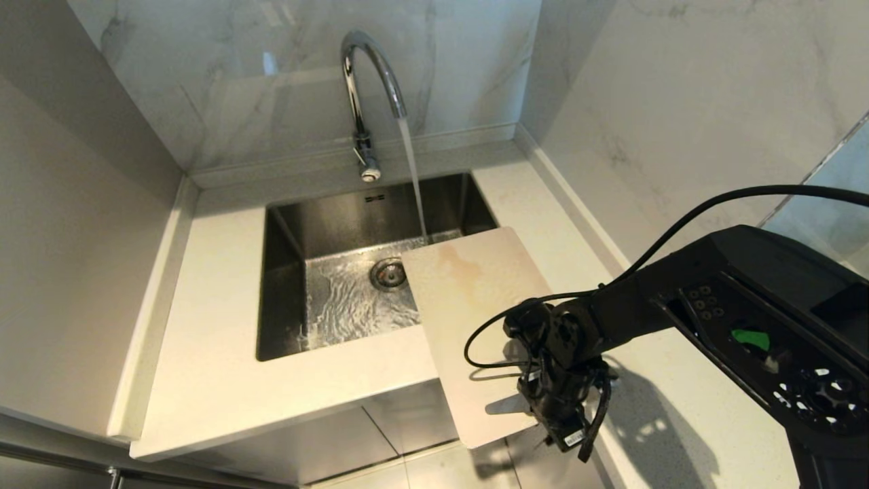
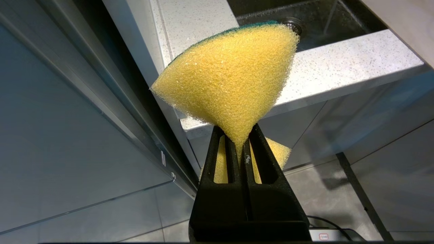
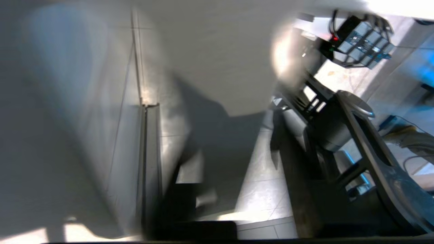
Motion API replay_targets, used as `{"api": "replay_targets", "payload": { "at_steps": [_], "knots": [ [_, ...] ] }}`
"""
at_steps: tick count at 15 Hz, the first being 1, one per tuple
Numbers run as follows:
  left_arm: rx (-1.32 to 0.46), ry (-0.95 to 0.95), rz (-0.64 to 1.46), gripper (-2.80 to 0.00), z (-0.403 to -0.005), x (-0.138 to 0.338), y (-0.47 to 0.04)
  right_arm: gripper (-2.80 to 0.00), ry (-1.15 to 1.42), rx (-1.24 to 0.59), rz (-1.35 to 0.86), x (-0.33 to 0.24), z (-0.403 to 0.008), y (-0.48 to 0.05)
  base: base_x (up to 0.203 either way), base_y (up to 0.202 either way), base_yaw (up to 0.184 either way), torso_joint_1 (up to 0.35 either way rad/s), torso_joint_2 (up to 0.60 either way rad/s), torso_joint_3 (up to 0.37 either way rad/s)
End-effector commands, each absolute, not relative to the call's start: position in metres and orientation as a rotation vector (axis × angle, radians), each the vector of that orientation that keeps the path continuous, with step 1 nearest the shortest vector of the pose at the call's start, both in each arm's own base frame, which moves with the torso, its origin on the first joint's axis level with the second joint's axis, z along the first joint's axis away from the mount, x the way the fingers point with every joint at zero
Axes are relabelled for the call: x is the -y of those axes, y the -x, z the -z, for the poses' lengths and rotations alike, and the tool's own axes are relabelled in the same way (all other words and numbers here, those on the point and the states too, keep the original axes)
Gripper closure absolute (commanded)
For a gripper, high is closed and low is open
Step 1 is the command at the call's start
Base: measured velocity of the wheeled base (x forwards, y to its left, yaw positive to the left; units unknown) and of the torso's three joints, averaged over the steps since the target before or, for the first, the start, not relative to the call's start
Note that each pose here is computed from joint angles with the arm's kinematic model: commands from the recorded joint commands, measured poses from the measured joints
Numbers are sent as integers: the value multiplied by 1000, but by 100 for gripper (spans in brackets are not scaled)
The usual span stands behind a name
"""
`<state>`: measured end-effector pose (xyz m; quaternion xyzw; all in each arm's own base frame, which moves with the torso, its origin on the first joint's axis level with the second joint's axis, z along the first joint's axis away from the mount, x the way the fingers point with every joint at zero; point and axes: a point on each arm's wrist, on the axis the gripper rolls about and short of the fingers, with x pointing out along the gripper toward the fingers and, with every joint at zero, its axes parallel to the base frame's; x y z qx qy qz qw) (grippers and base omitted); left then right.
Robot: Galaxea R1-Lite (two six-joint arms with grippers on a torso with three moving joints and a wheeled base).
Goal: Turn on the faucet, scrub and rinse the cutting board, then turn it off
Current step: Pick up the cutting board
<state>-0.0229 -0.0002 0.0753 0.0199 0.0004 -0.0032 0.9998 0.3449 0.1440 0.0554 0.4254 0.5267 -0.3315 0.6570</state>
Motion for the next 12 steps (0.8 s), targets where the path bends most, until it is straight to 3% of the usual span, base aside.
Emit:
{"api": "replay_targets", "payload": {
  "at_steps": [1,6,12],
  "knots": [
    [-4,-40,6,0,-75,0,23,0,-977,-1181,744,-145,-62,-345,0,0,0,0,0,0],
    [-3,-40,6,0,-75,0,23,0,-1008,-1139,700,-142,-90,-338,0,0,0,0,0,0],
    [-3,-40,6,0,-75,0,23,0,-994,-1061,571,-123,-177,-293,0,0,0,0,0,0]
  ]
}}
